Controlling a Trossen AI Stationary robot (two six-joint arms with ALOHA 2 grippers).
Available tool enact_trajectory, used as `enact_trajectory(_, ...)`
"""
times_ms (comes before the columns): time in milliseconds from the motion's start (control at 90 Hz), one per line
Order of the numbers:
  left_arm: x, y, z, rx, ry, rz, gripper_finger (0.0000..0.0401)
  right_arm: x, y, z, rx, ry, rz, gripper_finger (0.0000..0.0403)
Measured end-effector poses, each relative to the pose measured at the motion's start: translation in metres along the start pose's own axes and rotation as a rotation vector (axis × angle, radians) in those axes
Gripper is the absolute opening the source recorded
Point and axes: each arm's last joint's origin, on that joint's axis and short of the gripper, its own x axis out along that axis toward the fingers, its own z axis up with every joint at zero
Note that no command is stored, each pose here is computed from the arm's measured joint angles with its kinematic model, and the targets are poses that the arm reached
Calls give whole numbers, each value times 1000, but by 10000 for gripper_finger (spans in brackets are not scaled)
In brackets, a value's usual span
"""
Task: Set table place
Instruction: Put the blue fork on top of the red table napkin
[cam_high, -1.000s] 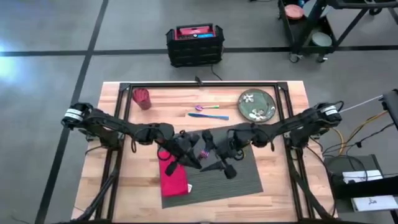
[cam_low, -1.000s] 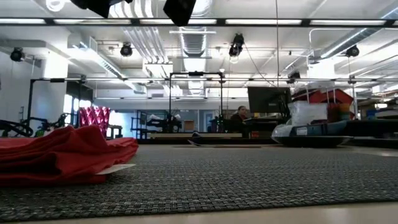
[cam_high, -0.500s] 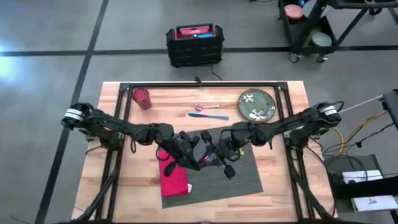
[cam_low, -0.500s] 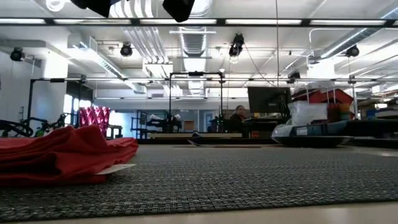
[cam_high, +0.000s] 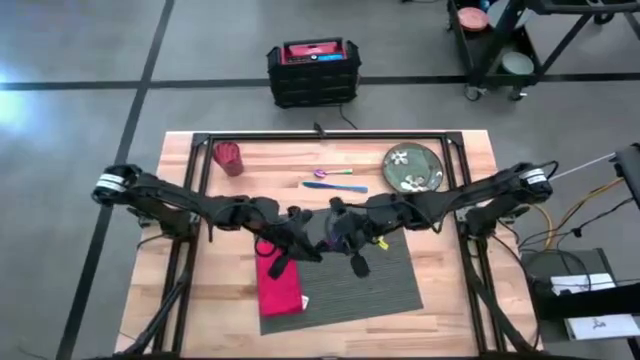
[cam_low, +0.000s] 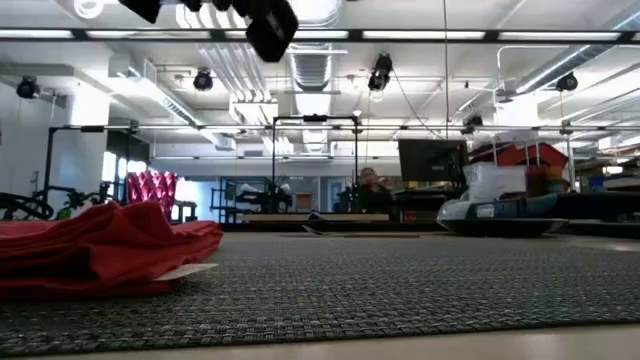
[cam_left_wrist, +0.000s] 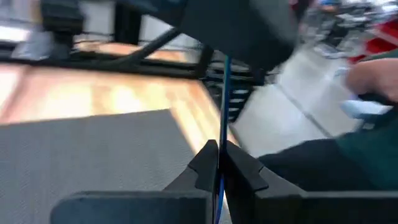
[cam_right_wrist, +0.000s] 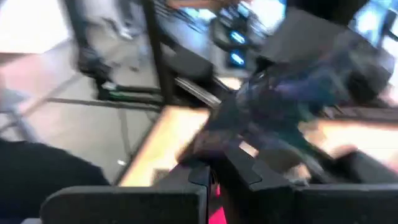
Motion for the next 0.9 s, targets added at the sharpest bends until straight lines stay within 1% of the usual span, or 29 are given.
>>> enact_trajectory(56, -6, -1, 3, 1, -7, 30, 0, -2, 0, 3, 9, 19, -36, 0)
enact_trajectory(111, -12, -3, 6, 6, -16, 52, 0, -3, -1, 6, 9, 26, -47, 0)
enact_trajectory(244, -18, -5, 10, 22, -34, 50, 1, -5, 0, 10, -7, 15, -46, 0)
enact_trajectory(322, -18, -5, 9, 22, -28, 48, 8, -5, 0, 10, -10, 20, -46, 0)
enact_trajectory(411, -16, -3, 5, 1, 4, 56, 31, -5, 1, 6, -6, 57, -29, 1)
enact_trajectory(533, -15, 0, -1, -12, 54, 86, 85, -4, 2, 5, -6, 66, -30, 1)
enact_trajectory(633, -21, 0, 2, -14, 48, 93, 130, -5, 0, 4, 1, 77, -48, 1)
enact_trajectory(700, -27, -2, 6, -33, 28, 112, 152, -3, 0, 3, 11, 79, -51, 1)
enact_trajectory(789, -37, -7, 6, -68, 39, 177, 164, 2, 0, 0, 14, 92, -51, 1)
enact_trajectory(900, -43, -19, 1, -100, 69, 222, 161, 14, -1, -8, -13, 108, -54, 1)
